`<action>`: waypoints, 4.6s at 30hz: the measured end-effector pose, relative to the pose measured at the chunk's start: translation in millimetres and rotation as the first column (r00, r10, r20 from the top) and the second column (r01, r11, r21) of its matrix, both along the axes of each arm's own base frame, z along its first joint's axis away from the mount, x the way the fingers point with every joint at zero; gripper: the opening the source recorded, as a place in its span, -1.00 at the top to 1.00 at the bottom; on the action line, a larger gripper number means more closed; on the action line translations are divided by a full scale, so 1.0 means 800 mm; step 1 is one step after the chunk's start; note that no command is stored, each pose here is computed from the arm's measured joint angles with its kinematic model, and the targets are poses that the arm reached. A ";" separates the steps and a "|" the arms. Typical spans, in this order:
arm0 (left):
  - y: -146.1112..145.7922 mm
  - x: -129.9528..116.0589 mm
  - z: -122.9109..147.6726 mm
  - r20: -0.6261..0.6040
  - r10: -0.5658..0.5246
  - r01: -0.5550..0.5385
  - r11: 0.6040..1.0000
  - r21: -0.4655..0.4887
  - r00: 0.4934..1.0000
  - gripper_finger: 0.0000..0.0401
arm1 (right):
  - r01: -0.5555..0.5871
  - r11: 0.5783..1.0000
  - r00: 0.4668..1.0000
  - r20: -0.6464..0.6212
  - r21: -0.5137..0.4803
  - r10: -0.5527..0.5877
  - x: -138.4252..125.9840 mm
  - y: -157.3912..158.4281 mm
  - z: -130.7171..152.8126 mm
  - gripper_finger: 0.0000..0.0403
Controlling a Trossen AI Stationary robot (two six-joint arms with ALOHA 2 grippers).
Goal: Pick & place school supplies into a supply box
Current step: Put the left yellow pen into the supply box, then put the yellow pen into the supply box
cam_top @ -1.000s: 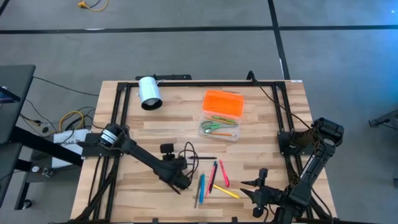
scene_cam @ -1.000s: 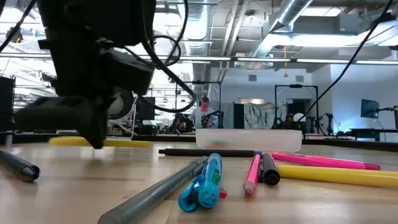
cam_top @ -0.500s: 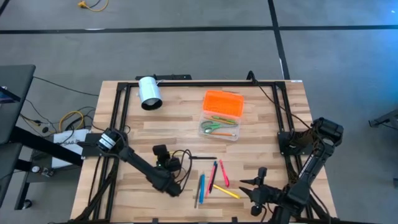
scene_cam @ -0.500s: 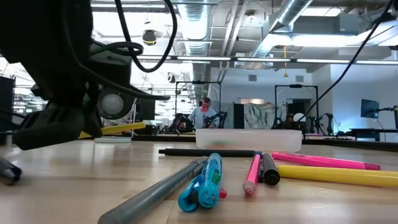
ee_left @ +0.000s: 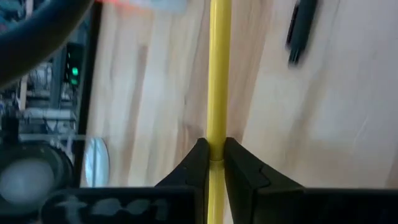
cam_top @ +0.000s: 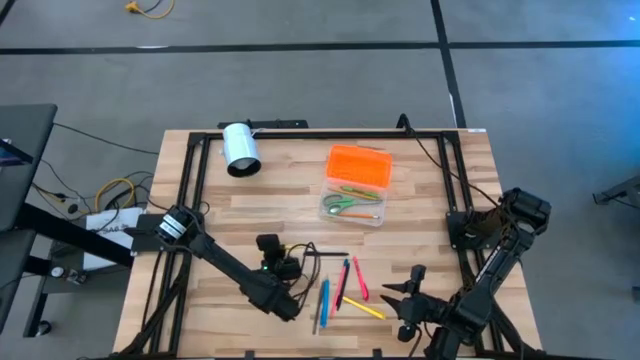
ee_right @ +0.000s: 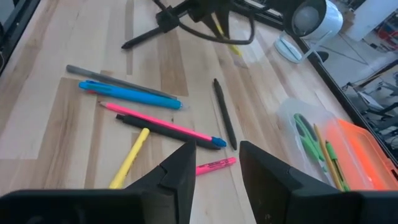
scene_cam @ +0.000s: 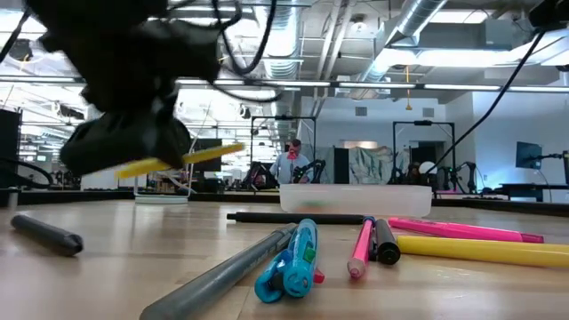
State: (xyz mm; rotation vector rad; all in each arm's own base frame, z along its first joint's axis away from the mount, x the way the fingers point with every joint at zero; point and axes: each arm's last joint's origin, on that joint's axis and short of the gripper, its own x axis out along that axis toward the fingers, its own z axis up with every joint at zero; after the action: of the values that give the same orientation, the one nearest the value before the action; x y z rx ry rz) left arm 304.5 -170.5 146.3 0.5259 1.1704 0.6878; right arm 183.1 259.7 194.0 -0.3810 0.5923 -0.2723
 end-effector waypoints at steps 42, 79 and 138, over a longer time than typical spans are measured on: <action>0.226 0.184 0.061 0.387 -0.186 0.253 0.959 -0.130 0.903 0.79 | -0.006 1.000 1.000 -0.009 -0.015 0.006 -0.002 0.000 0.000 0.41; -0.059 0.066 0.051 0.171 -0.490 0.511 0.853 -0.106 0.855 0.60 | -0.082 0.975 0.992 -0.075 0.208 0.100 0.032 0.031 -0.035 0.41; -0.182 -0.108 0.043 0.554 -0.455 0.423 0.885 0.194 0.697 0.60 | 0.035 0.954 0.953 -0.297 0.299 0.058 0.088 0.014 -0.127 0.46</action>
State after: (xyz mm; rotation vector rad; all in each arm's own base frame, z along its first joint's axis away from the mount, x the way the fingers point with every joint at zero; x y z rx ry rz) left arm 217.7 -316.5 180.9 0.5578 0.4063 0.4090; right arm 253.6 271.2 92.5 -0.1291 0.9206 -0.1082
